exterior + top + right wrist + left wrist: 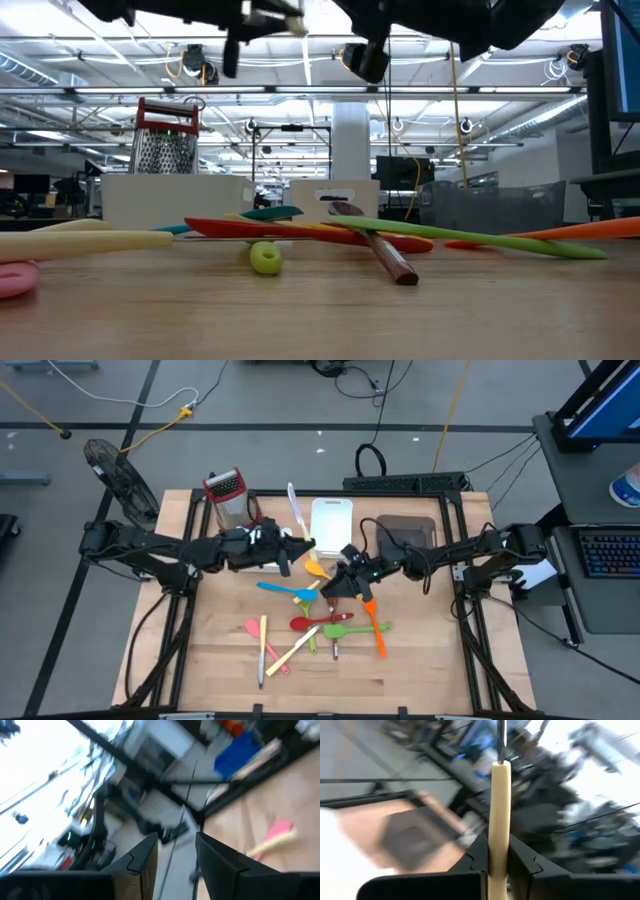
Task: Pick & Place Kitchen Items
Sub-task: Put the yellow knife into the left white bin
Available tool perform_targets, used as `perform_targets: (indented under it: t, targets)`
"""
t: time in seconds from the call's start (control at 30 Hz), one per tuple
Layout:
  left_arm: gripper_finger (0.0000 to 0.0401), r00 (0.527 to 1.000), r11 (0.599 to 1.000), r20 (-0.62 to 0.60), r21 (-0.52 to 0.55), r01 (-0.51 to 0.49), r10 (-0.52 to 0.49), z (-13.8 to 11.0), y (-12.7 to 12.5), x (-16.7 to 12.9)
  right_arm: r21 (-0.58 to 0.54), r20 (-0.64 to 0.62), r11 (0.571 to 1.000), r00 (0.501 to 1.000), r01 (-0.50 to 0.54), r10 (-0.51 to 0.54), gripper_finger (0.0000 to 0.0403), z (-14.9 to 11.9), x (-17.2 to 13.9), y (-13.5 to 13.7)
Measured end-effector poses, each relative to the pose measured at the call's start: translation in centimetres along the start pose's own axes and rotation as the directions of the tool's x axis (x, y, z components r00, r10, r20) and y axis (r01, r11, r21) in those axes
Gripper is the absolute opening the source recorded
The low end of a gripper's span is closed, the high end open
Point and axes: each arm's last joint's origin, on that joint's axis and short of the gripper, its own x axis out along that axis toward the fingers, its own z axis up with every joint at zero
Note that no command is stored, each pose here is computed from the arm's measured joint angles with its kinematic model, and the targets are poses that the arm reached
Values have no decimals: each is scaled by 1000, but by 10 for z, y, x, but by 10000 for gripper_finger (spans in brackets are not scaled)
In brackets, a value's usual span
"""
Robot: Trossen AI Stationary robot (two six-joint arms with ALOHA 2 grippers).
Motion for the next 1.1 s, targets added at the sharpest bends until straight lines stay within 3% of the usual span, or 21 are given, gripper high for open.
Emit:
perform_targets:
  t: [0.2,0.37,0.47,0.6,0.73,0.83,0.97,1.1]
  targets:
    - [28,976,964,-30,171,-206,214,12,2,-33,26,-101,1000,995,-10,13,118,-5,0,-3]
    - [28,876,854,-161,358,-377,454,14,4,-60,13,-110,1000,994,-1,2,112,-7,0,-4]
    - [28,767,751,-233,498,-433,597,22,2,-69,5,-109,1000,994,0,1,110,-6,0,-4]
    - [28,627,627,-285,648,-431,725,34,-2,-71,-22,-105,1000,994,-1,-2,110,-6,0,-5]
    - [28,470,509,-320,783,-357,823,38,1,-67,-25,-104,1000,995,0,-3,109,-6,0,-5]
    - [28,311,421,-335,866,-271,890,34,8,-65,-32,-104,999,995,0,-4,109,-6,0,-5]
    - [28,117,334,-319,930,-152,941,26,19,-64,-71,-100,997,995,-7,0,107,-6,0,-4]
    - [28,-17,292,-293,955,-53,956,19,28,-60,-126,-96,992,995,-12,0,107,-5,-1,-5]
